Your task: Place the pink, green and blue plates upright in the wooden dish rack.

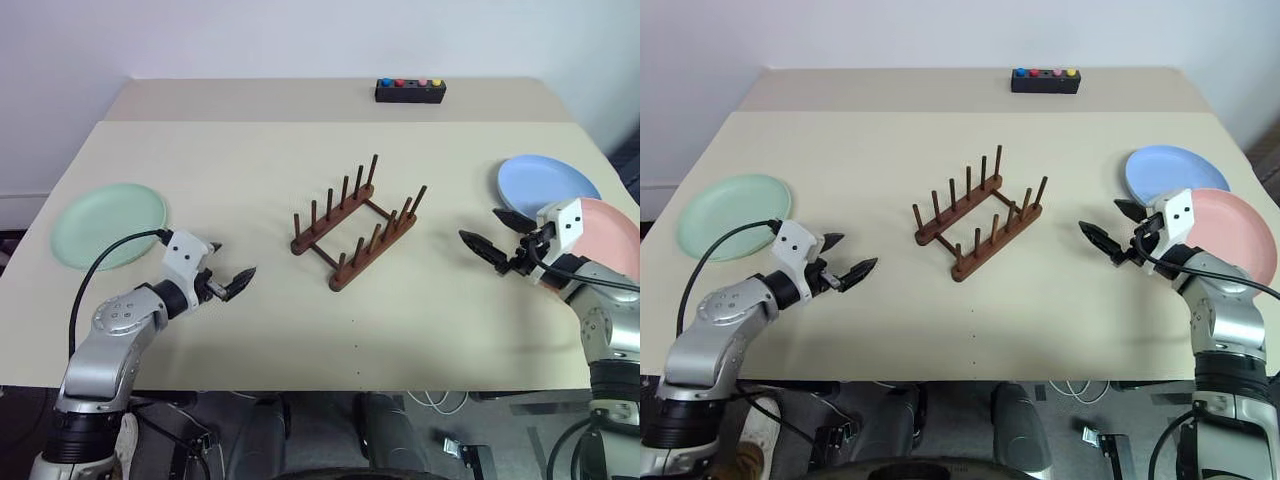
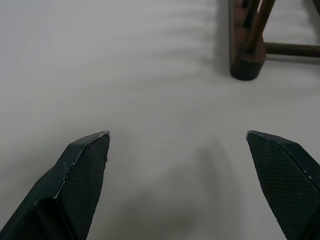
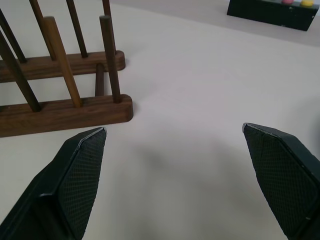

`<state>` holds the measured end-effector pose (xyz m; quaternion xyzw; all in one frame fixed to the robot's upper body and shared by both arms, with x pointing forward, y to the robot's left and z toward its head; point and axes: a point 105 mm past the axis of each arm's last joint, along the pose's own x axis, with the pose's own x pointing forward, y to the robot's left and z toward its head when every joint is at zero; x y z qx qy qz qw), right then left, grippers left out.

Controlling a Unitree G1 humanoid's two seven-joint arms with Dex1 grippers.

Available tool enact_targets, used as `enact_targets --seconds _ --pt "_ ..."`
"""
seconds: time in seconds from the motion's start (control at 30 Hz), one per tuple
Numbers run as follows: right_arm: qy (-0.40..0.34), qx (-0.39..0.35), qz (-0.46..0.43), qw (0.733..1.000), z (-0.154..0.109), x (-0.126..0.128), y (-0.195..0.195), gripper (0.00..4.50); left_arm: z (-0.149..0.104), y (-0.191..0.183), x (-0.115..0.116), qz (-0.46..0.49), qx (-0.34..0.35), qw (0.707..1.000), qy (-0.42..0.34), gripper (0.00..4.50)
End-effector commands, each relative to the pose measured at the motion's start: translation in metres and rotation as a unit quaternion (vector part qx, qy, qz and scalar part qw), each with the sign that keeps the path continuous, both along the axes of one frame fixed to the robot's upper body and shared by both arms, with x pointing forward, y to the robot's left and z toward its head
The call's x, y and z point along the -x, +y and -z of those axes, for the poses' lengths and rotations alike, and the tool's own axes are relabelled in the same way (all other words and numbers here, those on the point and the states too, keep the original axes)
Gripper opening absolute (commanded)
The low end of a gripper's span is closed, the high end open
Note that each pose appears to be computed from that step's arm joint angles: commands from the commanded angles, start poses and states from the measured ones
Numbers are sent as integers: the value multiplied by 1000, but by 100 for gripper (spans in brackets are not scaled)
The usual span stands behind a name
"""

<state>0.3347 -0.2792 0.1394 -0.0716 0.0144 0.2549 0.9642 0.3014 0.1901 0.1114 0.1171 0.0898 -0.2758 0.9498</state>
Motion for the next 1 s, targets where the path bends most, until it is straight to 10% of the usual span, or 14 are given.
enact_targets --seconds 0.03,0.77,1.0 --pt "-18 0 -9 1000 -8 -2 6 446 -13 -1 4 3 -3 1000 -21 450" --pt "-11 -15 -17 1000 -1 11 22 446 -3 6 28 45 -1 998 38 450" --pt "0 -14 -38 999 3 30 36 446 6 -39 64 219 7 970 106 450"
